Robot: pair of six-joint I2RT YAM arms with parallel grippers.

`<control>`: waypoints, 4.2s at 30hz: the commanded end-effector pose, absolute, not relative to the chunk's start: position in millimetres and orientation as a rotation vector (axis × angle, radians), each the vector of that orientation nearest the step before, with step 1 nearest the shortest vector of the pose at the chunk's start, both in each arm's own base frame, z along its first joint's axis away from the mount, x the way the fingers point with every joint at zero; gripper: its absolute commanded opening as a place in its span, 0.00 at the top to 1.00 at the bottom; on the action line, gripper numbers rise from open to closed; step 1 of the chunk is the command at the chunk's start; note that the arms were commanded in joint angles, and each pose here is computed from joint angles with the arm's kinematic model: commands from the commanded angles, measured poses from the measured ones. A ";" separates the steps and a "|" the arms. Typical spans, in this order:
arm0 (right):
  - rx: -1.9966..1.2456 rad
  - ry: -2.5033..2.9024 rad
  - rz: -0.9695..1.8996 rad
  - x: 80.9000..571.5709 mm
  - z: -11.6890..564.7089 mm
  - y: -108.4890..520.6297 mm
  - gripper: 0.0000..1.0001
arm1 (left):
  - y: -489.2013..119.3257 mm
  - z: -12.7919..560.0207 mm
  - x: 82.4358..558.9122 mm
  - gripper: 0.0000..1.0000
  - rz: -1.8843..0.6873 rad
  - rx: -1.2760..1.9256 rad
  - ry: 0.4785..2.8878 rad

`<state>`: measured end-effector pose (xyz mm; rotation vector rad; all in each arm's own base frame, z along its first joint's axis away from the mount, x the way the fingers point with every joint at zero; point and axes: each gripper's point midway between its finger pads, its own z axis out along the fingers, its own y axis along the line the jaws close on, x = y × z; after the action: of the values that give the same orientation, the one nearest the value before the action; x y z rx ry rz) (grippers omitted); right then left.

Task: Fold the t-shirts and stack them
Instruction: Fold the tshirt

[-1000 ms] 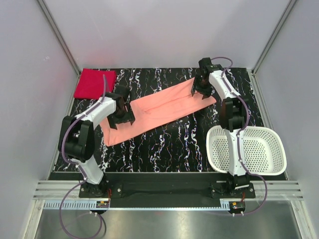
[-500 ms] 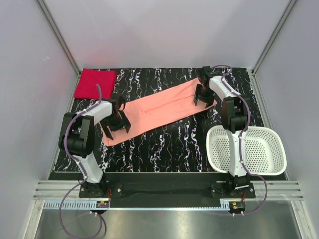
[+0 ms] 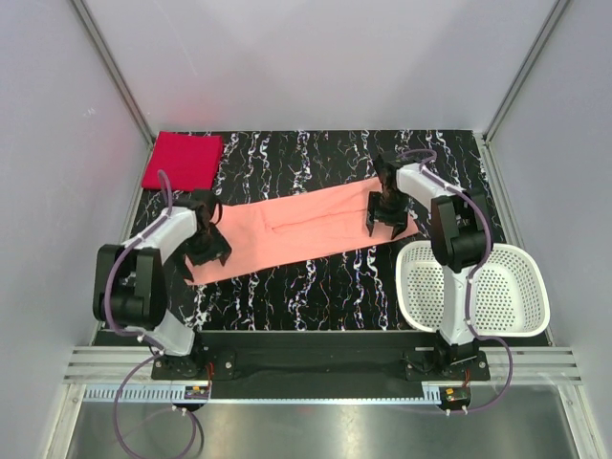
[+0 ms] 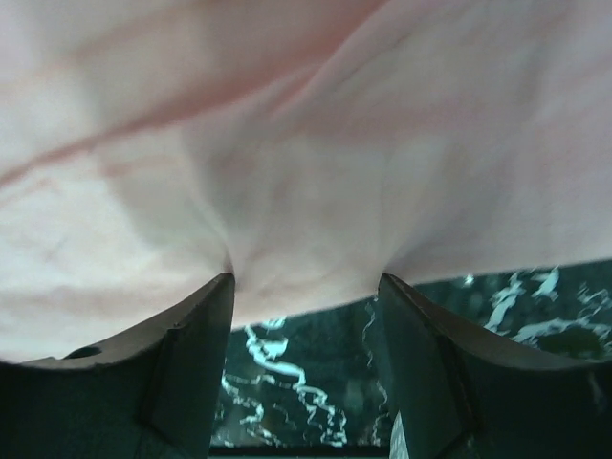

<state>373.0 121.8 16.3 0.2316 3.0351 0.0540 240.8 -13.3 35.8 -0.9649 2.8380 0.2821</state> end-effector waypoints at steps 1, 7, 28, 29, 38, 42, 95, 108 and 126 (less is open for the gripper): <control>0.077 2.963 0.130 366.3 60.3 141.2 0.29 | 16.5 90.0 242.1 0.01 0.429 -0.965 2.634; -0.145 2.785 0.103 391.4 105.0 160.3 0.13 | -10.6 150.3 276.7 0.01 0.255 -0.924 2.536; -0.935 2.357 0.195 440.1 82.1 256.6 0.11 | -92.3 99.5 350.4 0.01 0.125 -1.244 2.627; -0.985 2.317 0.197 439.8 87.2 257.2 0.11 | -90.5 102.1 352.2 0.01 0.147 -1.243 2.625; -1.118 2.288 0.159 448.0 70.1 258.2 0.11 | -72.6 93.6 331.2 0.01 0.409 -1.327 2.658; -1.166 2.289 0.161 449.6 57.3 260.2 0.11 | -74.9 77.7 319.2 0.01 0.418 -1.367 2.685; -0.671 2.785 0.743 231.9 40.2 352.0 0.09 | -236.3 -15.5 466.9 0.14 -0.434 -0.240 2.980; -0.567 2.852 0.806 281.7 67.6 413.2 0.08 | -200.5 48.3 601.1 0.15 -1.093 -0.435 2.479; -0.582 2.852 0.369 271.2 78.6 300.3 0.09 | -161.2 239.7 470.3 0.17 -0.832 -0.356 2.423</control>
<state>281.2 315.8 71.5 -0.4807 2.9060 0.4375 519.5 -174.2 193.8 -0.4473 2.4430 -0.9984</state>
